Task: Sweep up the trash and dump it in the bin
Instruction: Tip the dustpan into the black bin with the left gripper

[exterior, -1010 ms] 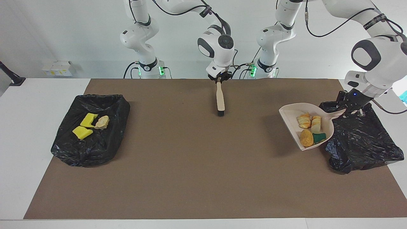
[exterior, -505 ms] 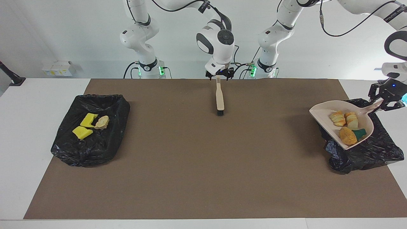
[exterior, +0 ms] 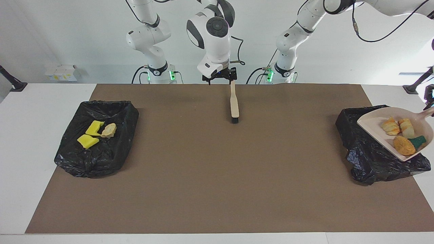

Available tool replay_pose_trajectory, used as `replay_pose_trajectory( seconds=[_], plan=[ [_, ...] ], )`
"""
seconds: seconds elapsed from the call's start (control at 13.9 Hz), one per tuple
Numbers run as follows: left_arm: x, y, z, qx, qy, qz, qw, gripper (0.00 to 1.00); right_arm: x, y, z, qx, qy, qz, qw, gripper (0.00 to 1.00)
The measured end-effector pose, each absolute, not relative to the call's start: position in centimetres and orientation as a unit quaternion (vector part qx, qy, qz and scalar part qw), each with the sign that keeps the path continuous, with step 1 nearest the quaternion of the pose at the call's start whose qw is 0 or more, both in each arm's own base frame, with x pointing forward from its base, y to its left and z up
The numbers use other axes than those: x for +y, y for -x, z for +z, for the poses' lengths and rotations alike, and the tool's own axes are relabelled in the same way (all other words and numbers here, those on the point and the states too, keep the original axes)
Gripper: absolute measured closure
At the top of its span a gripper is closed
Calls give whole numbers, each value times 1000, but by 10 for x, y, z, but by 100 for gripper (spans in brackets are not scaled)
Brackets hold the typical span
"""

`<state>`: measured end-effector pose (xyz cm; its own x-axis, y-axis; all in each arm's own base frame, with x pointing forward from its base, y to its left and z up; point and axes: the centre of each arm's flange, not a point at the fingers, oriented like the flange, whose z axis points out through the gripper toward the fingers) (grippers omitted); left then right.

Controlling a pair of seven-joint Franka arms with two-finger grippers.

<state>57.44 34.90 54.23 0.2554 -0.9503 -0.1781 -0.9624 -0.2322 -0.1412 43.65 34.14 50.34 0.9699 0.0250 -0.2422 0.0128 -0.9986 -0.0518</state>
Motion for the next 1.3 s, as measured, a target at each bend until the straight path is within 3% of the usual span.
replay_pose_trajectory(
  seconds=[0.51, 1.3],
  plan=[
    [362, -580, 546, 636, 737, 128, 192, 69, 210, -511, 566, -99, 991, 77, 40, 0],
    [314, -606, 549, 614, 705, 220, 277, 69, 41, -540, 615, -120, 992, 16, -25, 0]
  ],
)
